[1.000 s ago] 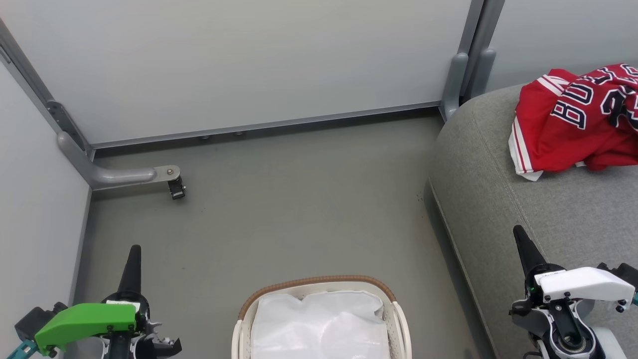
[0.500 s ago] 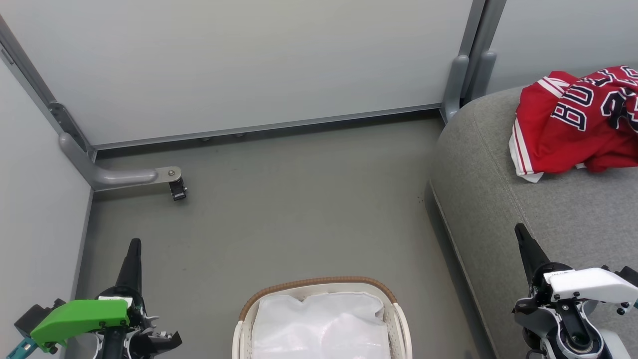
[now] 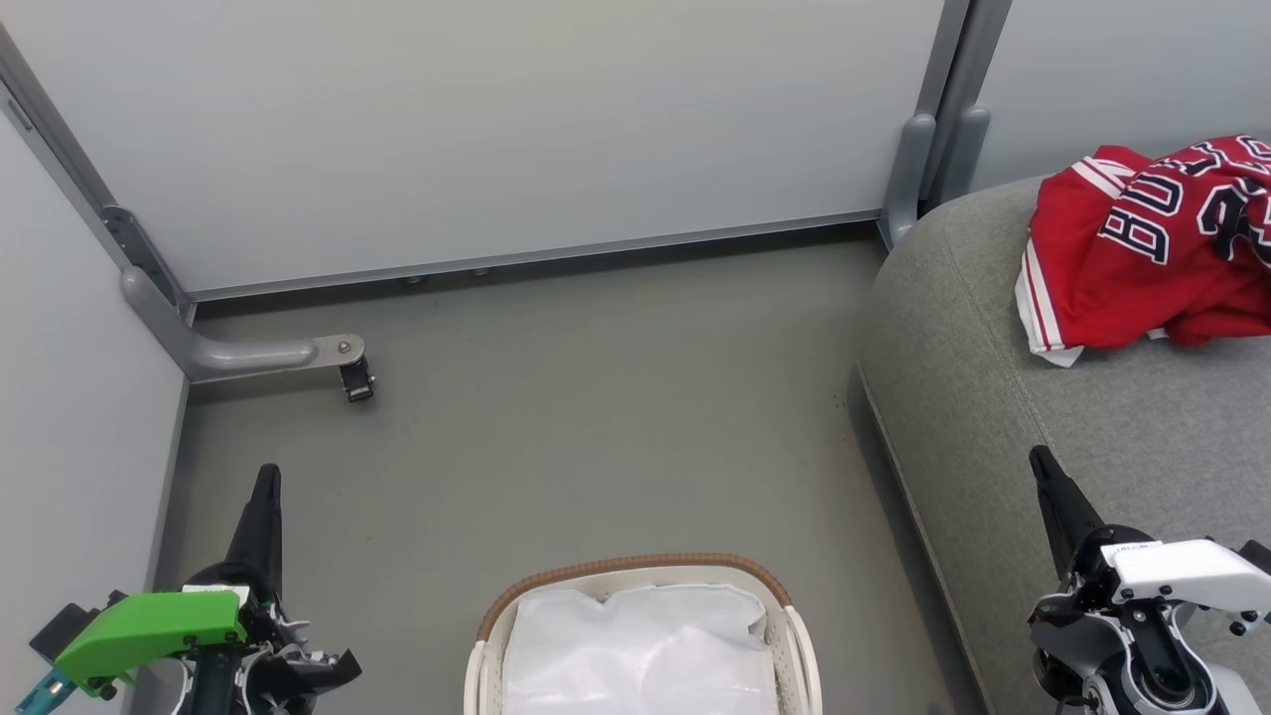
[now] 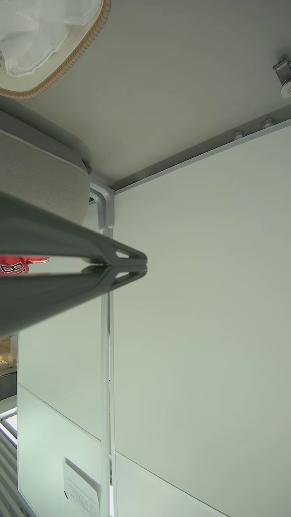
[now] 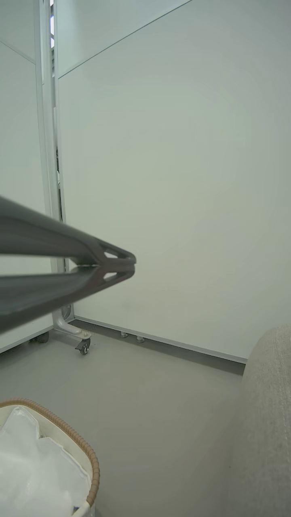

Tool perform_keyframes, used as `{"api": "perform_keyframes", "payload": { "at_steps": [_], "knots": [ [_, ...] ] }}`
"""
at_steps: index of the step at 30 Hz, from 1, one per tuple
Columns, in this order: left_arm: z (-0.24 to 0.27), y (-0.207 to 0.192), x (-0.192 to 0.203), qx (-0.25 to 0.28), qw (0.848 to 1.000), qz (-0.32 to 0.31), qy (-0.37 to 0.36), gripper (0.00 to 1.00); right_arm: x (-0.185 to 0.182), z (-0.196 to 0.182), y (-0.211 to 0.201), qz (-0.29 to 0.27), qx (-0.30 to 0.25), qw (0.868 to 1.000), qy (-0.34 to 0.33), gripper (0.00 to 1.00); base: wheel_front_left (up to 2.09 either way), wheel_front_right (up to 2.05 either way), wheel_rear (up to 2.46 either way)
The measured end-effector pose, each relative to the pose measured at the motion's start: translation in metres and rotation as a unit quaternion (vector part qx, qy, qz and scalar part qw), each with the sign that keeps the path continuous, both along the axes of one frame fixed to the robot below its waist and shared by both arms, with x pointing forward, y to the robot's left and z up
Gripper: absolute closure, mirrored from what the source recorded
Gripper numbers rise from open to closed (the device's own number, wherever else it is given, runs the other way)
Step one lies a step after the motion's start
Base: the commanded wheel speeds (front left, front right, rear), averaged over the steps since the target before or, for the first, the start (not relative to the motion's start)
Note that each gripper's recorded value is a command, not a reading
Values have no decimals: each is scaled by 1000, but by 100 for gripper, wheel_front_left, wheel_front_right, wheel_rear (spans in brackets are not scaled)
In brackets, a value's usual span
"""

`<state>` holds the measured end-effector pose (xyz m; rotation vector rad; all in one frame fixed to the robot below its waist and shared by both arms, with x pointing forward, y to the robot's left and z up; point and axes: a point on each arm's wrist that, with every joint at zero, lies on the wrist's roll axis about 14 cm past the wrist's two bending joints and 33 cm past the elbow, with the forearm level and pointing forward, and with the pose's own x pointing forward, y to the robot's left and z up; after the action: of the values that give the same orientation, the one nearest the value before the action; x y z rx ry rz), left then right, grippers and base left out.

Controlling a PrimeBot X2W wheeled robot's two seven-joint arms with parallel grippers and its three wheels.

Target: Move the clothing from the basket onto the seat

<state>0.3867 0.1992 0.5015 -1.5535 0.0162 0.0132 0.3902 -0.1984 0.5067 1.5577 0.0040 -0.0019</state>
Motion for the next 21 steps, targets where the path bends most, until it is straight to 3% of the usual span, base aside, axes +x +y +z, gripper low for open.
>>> {"api": "perform_keyframes", "payload": {
  "at_steps": [21],
  "knots": [
    [3, 0, 1, -10, 1000, 1, -5, 100, 0, 1, 0, 0, 9, 1000, -3, 100, 0, 0, 0]
  ]
}}
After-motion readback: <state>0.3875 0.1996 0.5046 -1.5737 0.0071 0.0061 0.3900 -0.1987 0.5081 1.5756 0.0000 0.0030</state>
